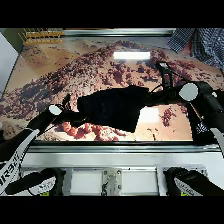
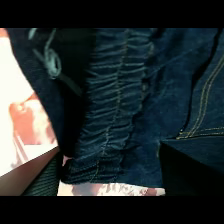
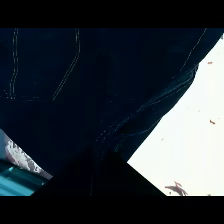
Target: Fold the clothes and pants, and hang the long-sleeved shirts on hangers.
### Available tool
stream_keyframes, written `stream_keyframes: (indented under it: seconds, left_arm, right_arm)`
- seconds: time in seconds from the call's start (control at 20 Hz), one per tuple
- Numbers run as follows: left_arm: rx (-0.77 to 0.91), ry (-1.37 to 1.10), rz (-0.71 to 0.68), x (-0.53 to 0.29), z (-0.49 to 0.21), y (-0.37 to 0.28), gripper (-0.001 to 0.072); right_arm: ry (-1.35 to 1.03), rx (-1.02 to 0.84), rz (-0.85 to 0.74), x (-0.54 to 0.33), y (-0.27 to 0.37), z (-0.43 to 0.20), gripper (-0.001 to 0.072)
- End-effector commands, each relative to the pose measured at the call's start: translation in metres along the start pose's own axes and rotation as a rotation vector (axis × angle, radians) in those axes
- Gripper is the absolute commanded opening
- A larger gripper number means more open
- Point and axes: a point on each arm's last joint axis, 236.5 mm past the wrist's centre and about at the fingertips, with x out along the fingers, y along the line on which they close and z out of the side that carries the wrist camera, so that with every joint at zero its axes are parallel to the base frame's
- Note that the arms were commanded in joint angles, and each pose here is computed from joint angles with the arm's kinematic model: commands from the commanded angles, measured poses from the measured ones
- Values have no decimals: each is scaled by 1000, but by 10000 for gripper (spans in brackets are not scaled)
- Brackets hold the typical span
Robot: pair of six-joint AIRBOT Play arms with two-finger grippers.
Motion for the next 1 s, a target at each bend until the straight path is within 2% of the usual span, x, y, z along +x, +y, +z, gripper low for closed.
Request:
stream_keyframes:
  seconds: [0.0, 0.1, 0.2, 0.25, 0.3, 0.35, 0.55, 0.75, 0.95]
  left_arm:
    - [15, 20, -2, 3, -5, -5, 602]
    - [15, 43, -2, 3, -10, -5, 599]
    - [15, 44, -3, 3, -10, -5, 149]
    - [16, 38, -3, 3, -9, -5, 67]
    - [15, 30, -3, 3, -7, -5, 61]
    - [14, 28, -4, 2, -6, -5, 18]
    - [69, -53, -90, -36, 9, -43, 23]
    - [207, -329, -391, -189, 47, -158, 23]
    - [425, -608, -578, -337, 7, -233, 23]
  right_arm:
    - [-1, -1, 0, 0, 0, 0, 12]
    - [-1, -1, 0, 0, 0, 0, 12]
    - [-1, -1, 0, 0, 0, 0, 12]
    - [-1, 0, 0, 0, 0, 0, 12]
    - [-2, -1, 1, 0, 0, 0, 12]
    - [-2, -1, 1, 0, 0, 0, 12]
    - [-49, -27, -47, -16, -11, 18, 12]
    - [-350, -96, -99, -127, -9, 112, 11]
    - [-696, -217, -104, -270, 38, 171, 11]
